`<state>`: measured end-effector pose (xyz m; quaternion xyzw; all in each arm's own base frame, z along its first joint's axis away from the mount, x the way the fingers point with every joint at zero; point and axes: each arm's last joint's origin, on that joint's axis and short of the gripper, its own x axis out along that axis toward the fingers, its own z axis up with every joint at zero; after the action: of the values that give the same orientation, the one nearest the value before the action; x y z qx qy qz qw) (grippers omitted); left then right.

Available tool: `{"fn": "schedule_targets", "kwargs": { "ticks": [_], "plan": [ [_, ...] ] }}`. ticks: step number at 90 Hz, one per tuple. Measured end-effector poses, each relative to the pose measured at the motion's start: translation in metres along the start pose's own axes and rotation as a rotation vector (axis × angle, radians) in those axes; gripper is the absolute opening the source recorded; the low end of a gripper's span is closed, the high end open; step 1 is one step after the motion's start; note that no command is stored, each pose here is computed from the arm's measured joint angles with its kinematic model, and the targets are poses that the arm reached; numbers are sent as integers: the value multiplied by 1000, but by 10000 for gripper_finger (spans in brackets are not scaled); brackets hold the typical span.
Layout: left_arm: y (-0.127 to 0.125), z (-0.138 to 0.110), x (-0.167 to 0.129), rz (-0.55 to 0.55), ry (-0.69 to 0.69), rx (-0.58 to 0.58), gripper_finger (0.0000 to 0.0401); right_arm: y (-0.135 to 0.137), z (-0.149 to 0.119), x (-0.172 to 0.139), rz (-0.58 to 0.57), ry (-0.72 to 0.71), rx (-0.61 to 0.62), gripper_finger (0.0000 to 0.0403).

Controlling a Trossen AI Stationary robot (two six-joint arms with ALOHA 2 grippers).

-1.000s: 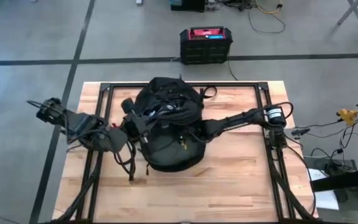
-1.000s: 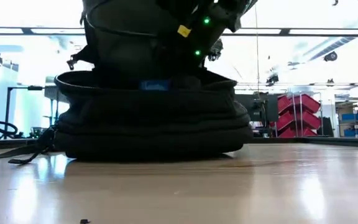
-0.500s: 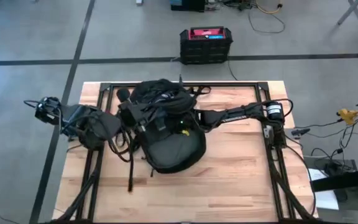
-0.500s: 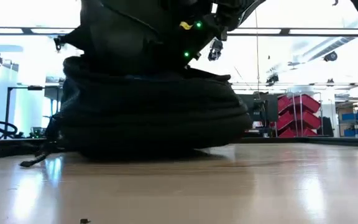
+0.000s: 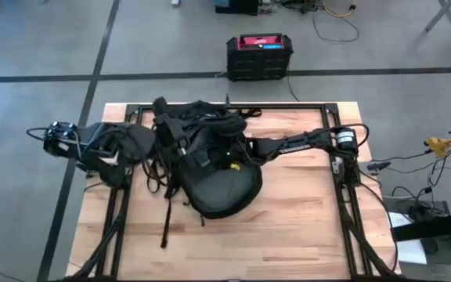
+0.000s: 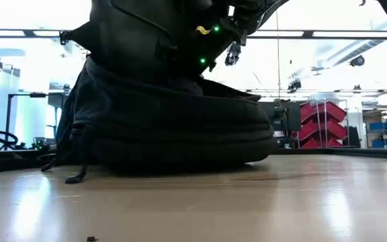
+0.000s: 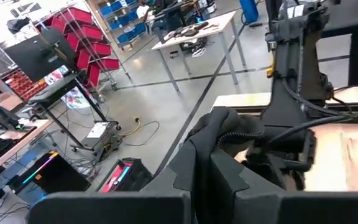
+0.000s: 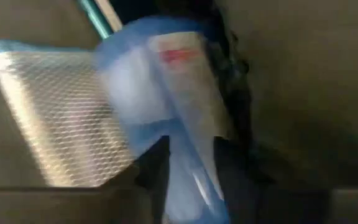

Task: Unpack backpack
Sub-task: Remove the blue first aid kit from the black backpack

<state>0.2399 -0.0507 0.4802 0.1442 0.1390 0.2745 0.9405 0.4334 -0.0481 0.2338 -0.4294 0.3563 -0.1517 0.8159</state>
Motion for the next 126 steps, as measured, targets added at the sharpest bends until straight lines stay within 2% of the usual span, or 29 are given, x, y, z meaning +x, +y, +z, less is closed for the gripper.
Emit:
{"fn": "schedule_targets", "kwargs": {
  "ticks": [11,15,21,31,37,56,69,83,96,112,126],
  "plan": [
    [8,-1,2,41,10,-7,4,9,2,-5,40,25,-13,20],
    [11,-2,3,55,16,-7,4,13,3,-8,58,42,-25,8],
    [17,-4,5,111,43,7,4,19,5,-13,75,69,-38,8],
    [33,-16,8,305,143,50,4,23,10,-32,109,89,-23,11],
    [45,-28,13,381,221,43,4,24,13,-44,131,90,-3,5],
    [81,-83,41,481,547,-129,4,27,18,-68,268,49,59,1],
    [86,-125,68,464,703,-188,4,32,18,-72,310,55,82,1],
    [86,-174,94,464,801,-168,4,42,17,-74,364,38,95,0],
    [91,-226,109,459,884,-205,4,53,16,-71,392,-37,93,0],
    [91,-286,117,376,912,-313,4,60,13,-65,357,-89,67,0],
    [85,-323,117,315,864,-414,4,59,12,-61,336,-103,-20,18]
  ]
}}
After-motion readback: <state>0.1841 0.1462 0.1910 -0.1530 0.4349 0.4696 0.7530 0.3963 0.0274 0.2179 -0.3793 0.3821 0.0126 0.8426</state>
